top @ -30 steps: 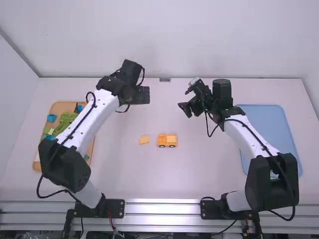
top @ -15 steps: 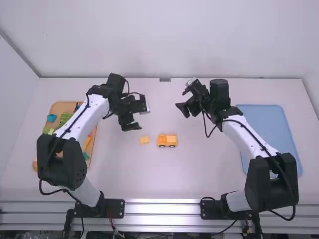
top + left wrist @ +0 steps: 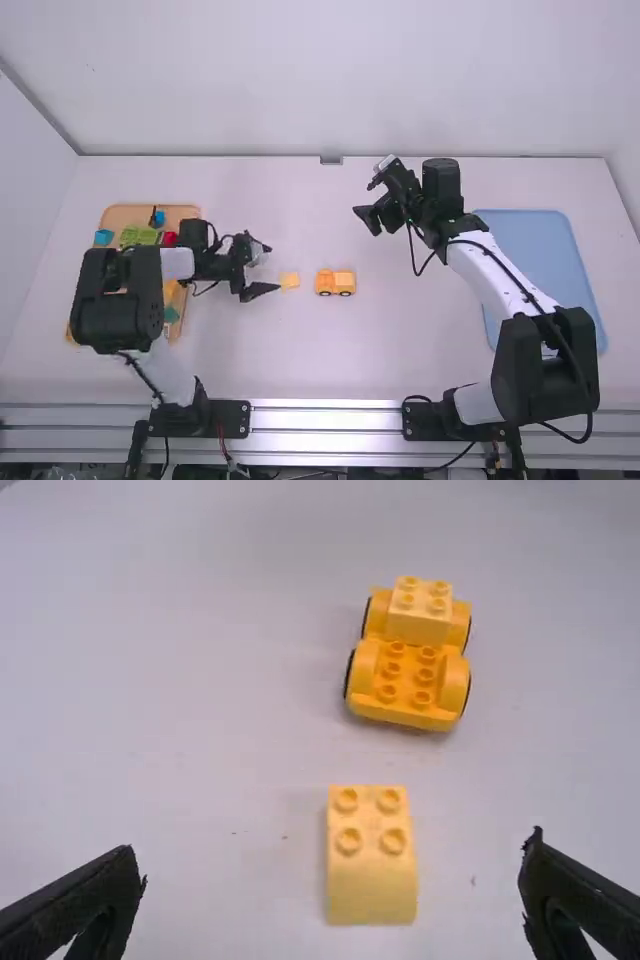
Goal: Assemble lego blocks to make yellow taxi
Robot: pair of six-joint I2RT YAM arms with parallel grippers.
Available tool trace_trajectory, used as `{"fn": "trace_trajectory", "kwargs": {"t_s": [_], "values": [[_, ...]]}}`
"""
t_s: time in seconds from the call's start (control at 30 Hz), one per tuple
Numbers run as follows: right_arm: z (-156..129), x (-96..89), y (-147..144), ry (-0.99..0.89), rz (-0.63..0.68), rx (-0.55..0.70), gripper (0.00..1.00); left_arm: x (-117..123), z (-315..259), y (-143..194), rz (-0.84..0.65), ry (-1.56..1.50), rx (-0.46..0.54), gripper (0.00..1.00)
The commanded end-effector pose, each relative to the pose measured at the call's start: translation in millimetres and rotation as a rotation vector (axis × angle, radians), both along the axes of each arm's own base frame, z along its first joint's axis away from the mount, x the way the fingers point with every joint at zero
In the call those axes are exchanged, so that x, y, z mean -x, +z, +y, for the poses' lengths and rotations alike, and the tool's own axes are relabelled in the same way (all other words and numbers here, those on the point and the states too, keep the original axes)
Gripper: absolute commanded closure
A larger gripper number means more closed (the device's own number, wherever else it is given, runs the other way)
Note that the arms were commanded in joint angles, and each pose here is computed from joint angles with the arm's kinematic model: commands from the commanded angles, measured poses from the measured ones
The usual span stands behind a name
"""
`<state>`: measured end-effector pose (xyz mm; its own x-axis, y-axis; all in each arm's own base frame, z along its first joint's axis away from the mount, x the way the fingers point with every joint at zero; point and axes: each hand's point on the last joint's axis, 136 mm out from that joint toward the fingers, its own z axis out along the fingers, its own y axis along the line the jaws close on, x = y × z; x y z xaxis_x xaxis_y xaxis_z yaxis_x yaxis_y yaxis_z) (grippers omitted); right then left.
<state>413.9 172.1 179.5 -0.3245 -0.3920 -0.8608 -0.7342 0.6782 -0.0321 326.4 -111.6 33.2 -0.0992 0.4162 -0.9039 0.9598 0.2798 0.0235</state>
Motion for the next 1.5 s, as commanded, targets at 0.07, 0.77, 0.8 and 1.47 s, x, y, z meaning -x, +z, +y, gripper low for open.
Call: {"fn": "trace_trajectory", "kwargs": {"t_s": [0.07, 0.77, 0.8, 1.47], "values": [[-1, 2.9, 3, 0.005, -0.006, -0.005, 0.01, 10, -19, -12, 0.048, -0.047, 0.094, 0.04], [7, 6.4, 2, 0.021, -0.004, 0.001, 0.01, 9, -33, -63, 0.090, -0.023, -0.117, 0.55], [7, 6.4, 2, 0.021, -0.004, 0.001, 0.01, 8, -31, -64, 0.089, -0.020, -0.121, 0.55], [6, 6.7, 1, 0.018, 0.002, 0.002, 0.01, 18, -20, -75, 0.096, -0.032, -0.181, 0.55]]}}
